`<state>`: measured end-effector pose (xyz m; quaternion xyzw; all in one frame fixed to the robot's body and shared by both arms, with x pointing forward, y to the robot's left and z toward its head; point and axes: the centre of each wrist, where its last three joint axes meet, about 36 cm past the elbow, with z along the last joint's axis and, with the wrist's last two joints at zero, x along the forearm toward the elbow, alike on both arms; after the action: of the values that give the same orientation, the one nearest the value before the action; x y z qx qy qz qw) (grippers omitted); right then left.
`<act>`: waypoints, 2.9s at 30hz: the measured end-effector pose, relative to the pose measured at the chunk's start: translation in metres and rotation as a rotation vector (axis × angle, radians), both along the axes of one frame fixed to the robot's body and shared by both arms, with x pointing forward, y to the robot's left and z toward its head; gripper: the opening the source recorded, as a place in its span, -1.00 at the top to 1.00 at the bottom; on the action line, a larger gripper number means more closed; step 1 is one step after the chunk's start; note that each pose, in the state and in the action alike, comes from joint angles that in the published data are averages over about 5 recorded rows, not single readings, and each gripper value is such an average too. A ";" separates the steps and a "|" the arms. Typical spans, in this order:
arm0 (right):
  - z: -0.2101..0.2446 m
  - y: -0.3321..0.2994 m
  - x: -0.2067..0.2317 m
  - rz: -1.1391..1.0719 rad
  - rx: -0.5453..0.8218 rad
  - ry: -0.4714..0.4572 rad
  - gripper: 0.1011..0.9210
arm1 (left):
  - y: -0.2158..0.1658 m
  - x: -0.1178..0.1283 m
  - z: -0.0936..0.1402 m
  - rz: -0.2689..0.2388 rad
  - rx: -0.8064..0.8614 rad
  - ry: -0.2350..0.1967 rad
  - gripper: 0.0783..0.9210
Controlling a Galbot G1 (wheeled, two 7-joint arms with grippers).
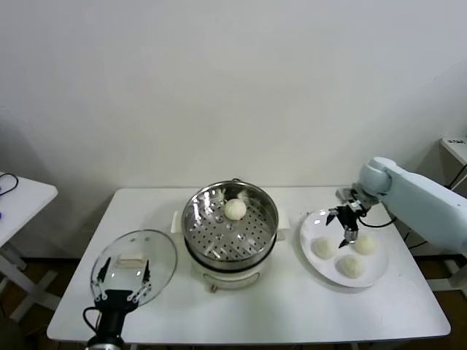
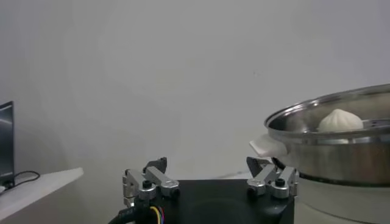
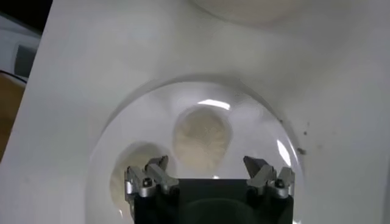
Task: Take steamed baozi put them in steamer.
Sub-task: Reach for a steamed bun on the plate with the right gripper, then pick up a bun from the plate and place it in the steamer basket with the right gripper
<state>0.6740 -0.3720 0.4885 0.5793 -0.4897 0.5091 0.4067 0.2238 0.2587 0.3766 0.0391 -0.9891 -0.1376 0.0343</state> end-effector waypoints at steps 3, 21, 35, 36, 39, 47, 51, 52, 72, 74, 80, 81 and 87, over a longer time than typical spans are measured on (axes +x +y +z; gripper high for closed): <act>-0.009 0.003 0.001 -0.001 0.000 0.003 -0.76 | 0.001 -0.001 -0.001 0.003 0.000 0.003 -0.77; -0.037 0.011 0.008 -0.002 -0.012 0.018 -0.76 | 0.003 0.000 -0.005 0.007 -0.001 0.009 -0.77; -0.046 0.013 0.009 -0.006 -0.011 0.025 -0.70 | 0.004 0.001 -0.005 0.009 0.000 0.008 -0.77; -0.046 0.013 0.009 -0.007 -0.011 0.025 -0.68 | 0.004 0.001 -0.005 0.009 0.000 0.008 -0.77; -0.046 0.012 0.009 -0.008 -0.010 0.024 -0.64 | 0.004 0.001 -0.005 0.009 0.000 0.008 -0.77; -0.045 0.009 0.009 -0.014 -0.006 0.022 -0.56 | 0.004 0.000 -0.005 0.010 0.000 0.008 -0.77; -0.044 0.009 0.008 -0.019 0.001 0.021 -0.55 | 0.004 -0.001 -0.004 0.010 0.000 0.008 -0.77; -0.043 0.009 0.008 -0.021 0.003 0.020 -0.54 | 0.004 -0.001 -0.004 0.010 0.000 0.008 -0.77; 0.118 0.037 0.048 -0.092 0.186 -0.092 -0.55 | -0.002 0.005 -0.003 -0.004 -0.005 -0.003 -0.77; 0.142 0.048 0.052 -0.092 0.214 -0.104 -0.55 | -0.004 0.006 -0.002 -0.008 -0.006 -0.006 -0.77; 0.195 0.092 0.055 -0.072 0.293 -0.116 -0.55 | -0.008 0.009 -0.002 -0.019 -0.012 -0.011 -0.77; 0.200 0.100 0.055 -0.066 0.305 -0.114 -0.55 | -0.008 0.009 -0.003 -0.020 -0.012 -0.010 -0.77; 0.217 0.156 0.055 -0.030 0.351 -0.093 -0.55 | -0.008 0.008 -0.003 -0.025 -0.011 -0.008 -0.77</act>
<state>0.7289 -0.2161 0.7053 0.6100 -0.5978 0.4359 0.2836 0.2315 0.2503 0.3738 0.0272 -0.9904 -0.1325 0.0286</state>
